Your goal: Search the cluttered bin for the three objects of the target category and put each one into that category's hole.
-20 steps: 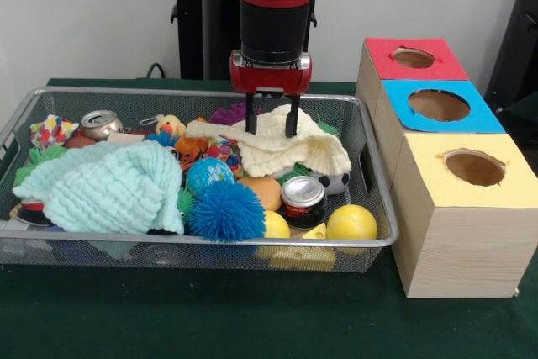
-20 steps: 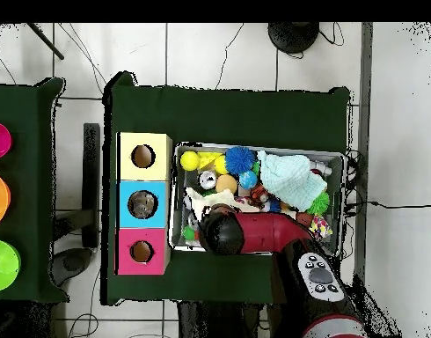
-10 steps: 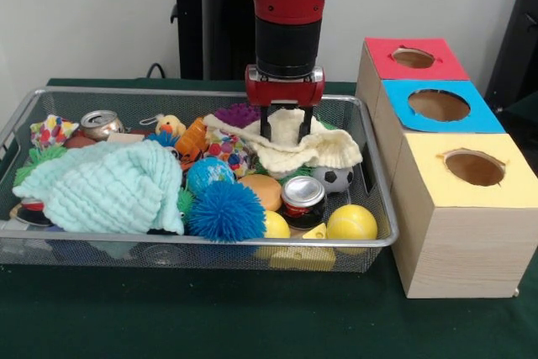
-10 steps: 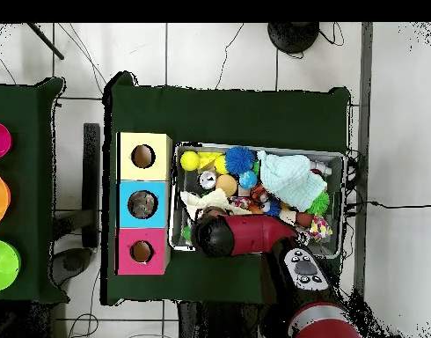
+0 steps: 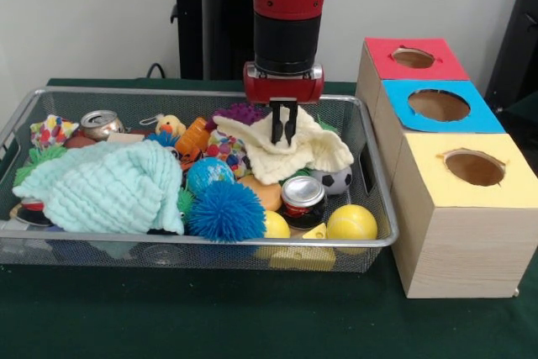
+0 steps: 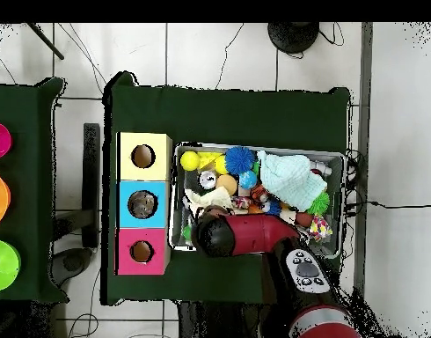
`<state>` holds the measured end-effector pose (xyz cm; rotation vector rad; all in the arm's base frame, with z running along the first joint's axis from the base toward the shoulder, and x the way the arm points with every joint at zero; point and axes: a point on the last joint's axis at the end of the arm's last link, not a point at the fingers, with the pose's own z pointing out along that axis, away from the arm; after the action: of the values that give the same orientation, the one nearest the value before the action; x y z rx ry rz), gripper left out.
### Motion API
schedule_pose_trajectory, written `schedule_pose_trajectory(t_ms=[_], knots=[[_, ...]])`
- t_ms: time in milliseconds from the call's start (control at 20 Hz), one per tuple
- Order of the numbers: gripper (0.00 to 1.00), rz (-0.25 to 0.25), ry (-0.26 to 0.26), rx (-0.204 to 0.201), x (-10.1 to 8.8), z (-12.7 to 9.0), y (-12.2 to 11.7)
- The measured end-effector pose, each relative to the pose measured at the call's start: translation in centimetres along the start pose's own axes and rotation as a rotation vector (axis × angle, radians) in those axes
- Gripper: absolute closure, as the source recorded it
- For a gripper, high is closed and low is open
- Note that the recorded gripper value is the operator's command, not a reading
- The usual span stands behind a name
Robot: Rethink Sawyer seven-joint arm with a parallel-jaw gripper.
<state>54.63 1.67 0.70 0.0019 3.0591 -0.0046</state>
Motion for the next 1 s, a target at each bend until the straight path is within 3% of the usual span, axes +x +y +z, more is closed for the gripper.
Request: schedule_pose_trajectory(t_ms=[150, 600, 650, 1000], knots=[[1.0, -0.001, -0.006, 0.004, -0.3, -0.5, -0.1], [1.0, 0.029, 0.013, 0.037, -2.7, -6.0, -1.0], [1.0, 0.046, 0.035, 0.044, -3.2, -7.8, -1.2], [1.0, 0.098, 0.139, 0.067, -4.0, -14.7, -1.8]])
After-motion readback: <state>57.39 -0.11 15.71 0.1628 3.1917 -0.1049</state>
